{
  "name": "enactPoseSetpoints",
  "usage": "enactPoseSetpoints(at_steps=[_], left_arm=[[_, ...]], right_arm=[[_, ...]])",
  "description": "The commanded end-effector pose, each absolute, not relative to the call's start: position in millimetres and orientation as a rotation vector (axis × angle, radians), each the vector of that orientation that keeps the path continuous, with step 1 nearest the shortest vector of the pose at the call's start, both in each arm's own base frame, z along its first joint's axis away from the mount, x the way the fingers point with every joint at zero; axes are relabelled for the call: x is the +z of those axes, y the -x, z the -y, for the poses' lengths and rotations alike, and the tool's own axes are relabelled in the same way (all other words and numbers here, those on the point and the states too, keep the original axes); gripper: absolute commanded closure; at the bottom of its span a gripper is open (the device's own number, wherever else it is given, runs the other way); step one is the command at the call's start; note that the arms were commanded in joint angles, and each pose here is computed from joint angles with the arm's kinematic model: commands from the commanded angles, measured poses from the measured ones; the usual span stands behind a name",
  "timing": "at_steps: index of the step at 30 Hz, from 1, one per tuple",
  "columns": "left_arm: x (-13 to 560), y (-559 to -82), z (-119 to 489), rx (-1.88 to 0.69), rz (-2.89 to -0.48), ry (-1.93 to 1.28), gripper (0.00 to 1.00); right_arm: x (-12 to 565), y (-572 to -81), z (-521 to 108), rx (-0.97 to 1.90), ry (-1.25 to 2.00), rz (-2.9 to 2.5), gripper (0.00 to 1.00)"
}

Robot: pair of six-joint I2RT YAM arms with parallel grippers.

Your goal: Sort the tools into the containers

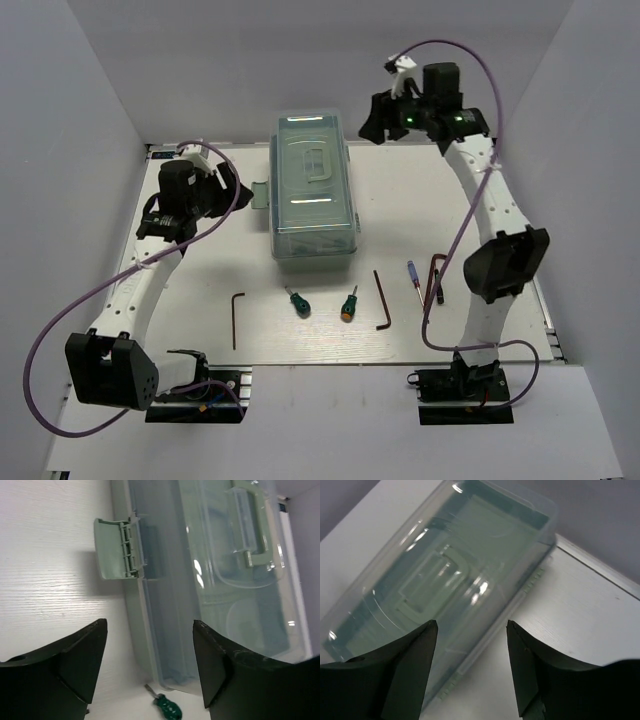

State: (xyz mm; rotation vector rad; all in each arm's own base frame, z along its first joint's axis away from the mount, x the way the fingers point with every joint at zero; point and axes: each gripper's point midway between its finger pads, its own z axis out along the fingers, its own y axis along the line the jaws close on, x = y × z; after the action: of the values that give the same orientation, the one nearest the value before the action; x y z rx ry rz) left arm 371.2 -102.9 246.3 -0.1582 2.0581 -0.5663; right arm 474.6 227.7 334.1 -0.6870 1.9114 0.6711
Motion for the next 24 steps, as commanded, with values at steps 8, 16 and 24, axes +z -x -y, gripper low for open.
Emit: enactPoseSetpoints(at_steps=[8,16,24], left_arm=[[312,-372,153,-0.883,-1.819,-0.095,0.66],[343,-430,222,-1.236,-1.731,-0.229,0.66],[323,-469,283,-1.296,-1.857,-0.323,0.24]], right_arm=[[320,-466,-308,0.870,0.615,-1.946,0.37],[301,-483,-246,0.456,0.485,-1.988,0.68],[275,-464,-218,0.412,0.445,-2.059,0.38]])
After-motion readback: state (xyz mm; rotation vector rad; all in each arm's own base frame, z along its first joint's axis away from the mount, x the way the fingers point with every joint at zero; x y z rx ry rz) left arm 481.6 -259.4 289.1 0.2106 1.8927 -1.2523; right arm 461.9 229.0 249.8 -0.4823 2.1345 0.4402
